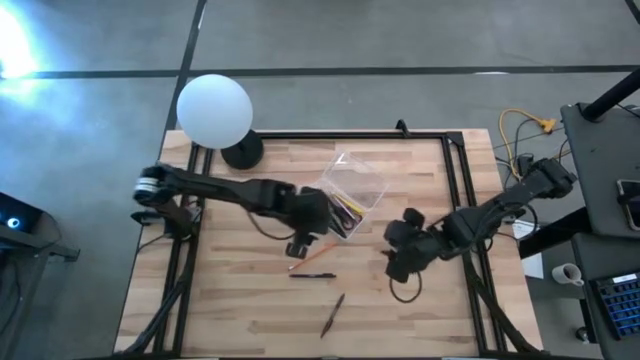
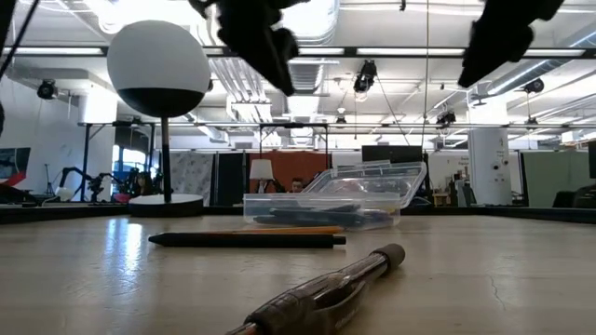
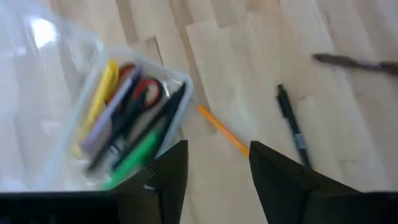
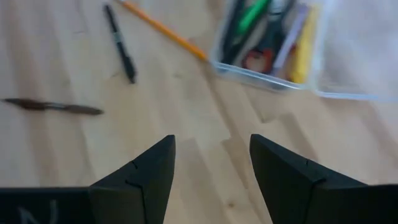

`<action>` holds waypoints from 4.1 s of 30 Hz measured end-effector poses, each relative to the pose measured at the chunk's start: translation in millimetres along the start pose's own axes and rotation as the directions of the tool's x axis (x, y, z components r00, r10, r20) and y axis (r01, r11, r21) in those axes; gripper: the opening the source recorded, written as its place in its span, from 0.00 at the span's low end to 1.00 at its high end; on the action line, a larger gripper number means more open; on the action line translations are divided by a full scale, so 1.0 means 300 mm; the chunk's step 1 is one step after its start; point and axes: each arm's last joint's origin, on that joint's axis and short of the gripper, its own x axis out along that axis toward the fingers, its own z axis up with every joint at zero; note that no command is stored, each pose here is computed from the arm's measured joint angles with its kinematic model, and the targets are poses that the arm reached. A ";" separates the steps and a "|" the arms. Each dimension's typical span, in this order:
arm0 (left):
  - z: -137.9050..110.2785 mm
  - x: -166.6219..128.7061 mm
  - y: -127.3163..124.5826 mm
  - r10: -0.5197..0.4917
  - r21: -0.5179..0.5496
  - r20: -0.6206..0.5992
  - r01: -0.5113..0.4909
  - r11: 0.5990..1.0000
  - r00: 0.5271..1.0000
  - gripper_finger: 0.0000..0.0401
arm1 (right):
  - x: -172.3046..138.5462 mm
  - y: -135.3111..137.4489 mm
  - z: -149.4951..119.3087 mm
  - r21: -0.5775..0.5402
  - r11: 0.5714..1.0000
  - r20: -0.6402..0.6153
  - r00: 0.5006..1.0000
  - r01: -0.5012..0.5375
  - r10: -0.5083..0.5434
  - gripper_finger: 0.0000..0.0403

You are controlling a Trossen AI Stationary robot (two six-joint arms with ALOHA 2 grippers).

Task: Pick & place school supplies into a supply box
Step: Put the brown pen into the transparent supply box, then put the yellow pencil into the transparent supply box

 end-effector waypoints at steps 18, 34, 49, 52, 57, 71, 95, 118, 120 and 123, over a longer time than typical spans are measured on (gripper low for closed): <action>-0.372 -0.025 -0.300 -0.084 -0.423 0.183 0.155 0.893 0.979 0.30 | 0.272 0.265 0.102 -0.600 0.731 -0.201 0.946 -0.325 0.256 0.48; -0.403 -0.026 -0.387 -0.151 -0.363 0.157 0.199 0.910 0.976 0.28 | 0.565 0.467 0.087 -0.671 0.578 -0.405 0.883 -0.463 0.238 0.48; -0.401 -0.030 -0.392 -0.155 -0.359 0.156 0.202 0.911 0.976 0.28 | 0.640 0.463 0.028 -0.715 0.566 -0.420 0.900 -0.409 0.119 0.17; -0.401 -0.030 -0.392 -0.155 -0.359 0.157 0.202 0.911 0.975 0.28 | 0.627 0.456 0.029 -0.691 0.602 -0.431 0.897 -0.399 0.100 0.07; -0.401 -0.030 -0.392 -0.154 -0.346 0.157 0.201 0.916 0.975 0.28 | 0.542 0.427 0.028 -0.651 0.685 -0.443 0.896 -0.327 0.007 0.05; -0.399 -0.030 -0.389 -0.131 -0.332 0.164 0.180 0.926 0.978 0.28 | 0.280 0.109 0.332 0.128 0.957 -0.062 0.965 0.261 -0.255 0.07; -0.331 0.035 -0.330 -0.073 -0.366 0.349 0.207 0.907 0.934 0.28 | 0.273 -0.017 0.266 0.171 0.970 -0.082 0.984 0.172 -0.160 0.45; -0.183 0.469 -0.218 0.088 -0.411 -0.216 -0.172 0.895 0.973 0.26 | 0.133 0.045 0.096 0.383 0.826 -0.121 0.909 0.413 -0.398 0.53; -0.195 0.489 -0.207 0.056 -0.423 -0.234 -0.154 0.893 0.971 0.21 | 0.132 0.047 0.095 0.382 0.828 -0.119 0.910 0.410 -0.396 0.53; -0.212 0.498 -0.192 0.036 -0.427 -0.250 -0.143 0.893 0.968 0.09 | 0.131 0.052 0.092 0.379 0.831 -0.118 0.912 0.407 -0.393 0.53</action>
